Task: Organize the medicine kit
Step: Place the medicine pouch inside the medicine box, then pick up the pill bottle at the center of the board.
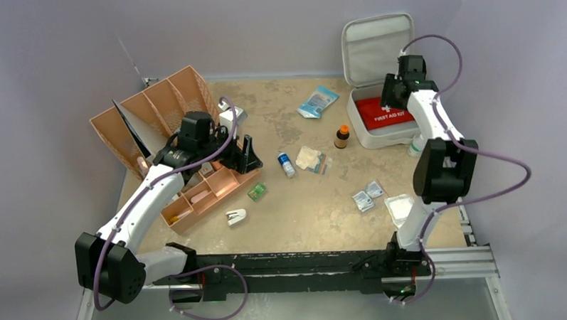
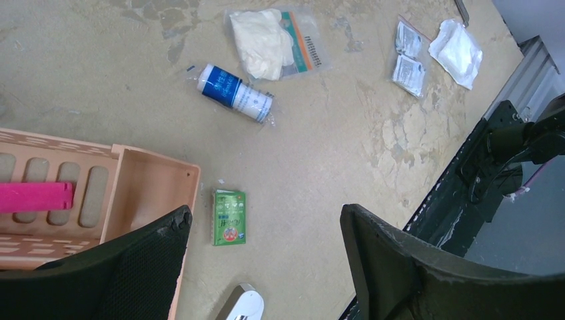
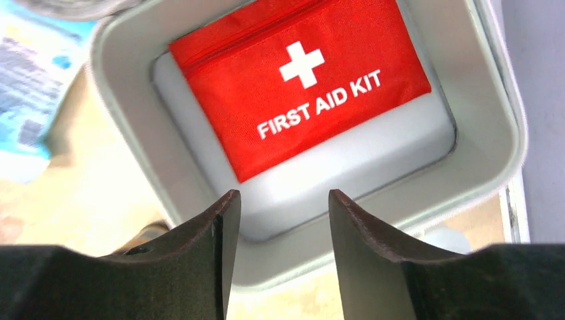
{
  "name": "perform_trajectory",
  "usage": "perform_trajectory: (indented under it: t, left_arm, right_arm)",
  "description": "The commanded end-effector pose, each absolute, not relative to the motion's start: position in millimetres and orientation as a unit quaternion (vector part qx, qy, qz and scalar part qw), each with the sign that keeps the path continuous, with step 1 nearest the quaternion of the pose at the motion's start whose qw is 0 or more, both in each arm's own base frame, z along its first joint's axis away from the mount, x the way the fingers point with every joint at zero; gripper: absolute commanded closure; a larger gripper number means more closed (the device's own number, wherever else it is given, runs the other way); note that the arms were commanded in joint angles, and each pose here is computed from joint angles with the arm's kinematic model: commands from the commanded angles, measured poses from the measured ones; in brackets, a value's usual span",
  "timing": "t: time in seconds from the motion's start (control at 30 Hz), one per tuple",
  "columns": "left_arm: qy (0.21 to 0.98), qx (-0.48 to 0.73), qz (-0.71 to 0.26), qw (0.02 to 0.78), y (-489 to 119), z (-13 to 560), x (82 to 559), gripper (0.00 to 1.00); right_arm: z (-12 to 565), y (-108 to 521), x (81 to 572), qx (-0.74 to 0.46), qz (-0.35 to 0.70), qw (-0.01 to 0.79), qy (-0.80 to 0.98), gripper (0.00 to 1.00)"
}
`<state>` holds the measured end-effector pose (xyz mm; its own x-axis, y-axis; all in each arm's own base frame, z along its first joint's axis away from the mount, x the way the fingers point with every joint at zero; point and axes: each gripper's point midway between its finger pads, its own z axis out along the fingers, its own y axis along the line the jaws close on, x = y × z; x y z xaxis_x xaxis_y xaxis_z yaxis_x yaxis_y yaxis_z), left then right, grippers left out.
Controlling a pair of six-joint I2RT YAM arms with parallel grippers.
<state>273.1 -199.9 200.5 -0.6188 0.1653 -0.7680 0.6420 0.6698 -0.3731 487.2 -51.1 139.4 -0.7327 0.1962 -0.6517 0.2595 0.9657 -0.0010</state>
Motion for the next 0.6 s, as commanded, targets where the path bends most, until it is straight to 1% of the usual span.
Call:
perform_trajectory:
  t: [0.0,0.13,0.33,0.37,0.4,0.47,0.57]
  left_arm:
    - [0.831,0.250,-0.328,0.374,-202,207,273,0.19]
    - [0.834,0.247,-0.322,0.372,-200,206,273,0.19]
    - [0.839,0.239,-0.312,0.376,-194,208,271,0.19]
    - [0.840,0.237,-0.308,0.378,-192,209,269,0.19]
    - [0.841,0.237,-0.304,0.380,-190,211,268,0.18]
    - [0.841,0.234,-0.296,0.388,-186,215,265,0.17]
    - [0.840,0.234,-0.290,0.395,-182,216,260,0.17]
  right_arm:
    - [161,-26,461,0.126,0.011,0.355,0.926,0.44]
    - [168,-1,437,0.111,0.042,0.359,0.926,0.39]
    - [176,43,404,0.060,0.066,0.372,0.924,0.39]
    - [176,51,399,0.074,0.074,0.370,0.923,0.19]
    - [177,59,395,0.070,0.077,0.370,0.923,0.11]
    - [174,73,387,0.055,0.083,0.365,0.926,0.02]
    - [168,77,385,0.049,0.063,0.363,0.928,0.01]
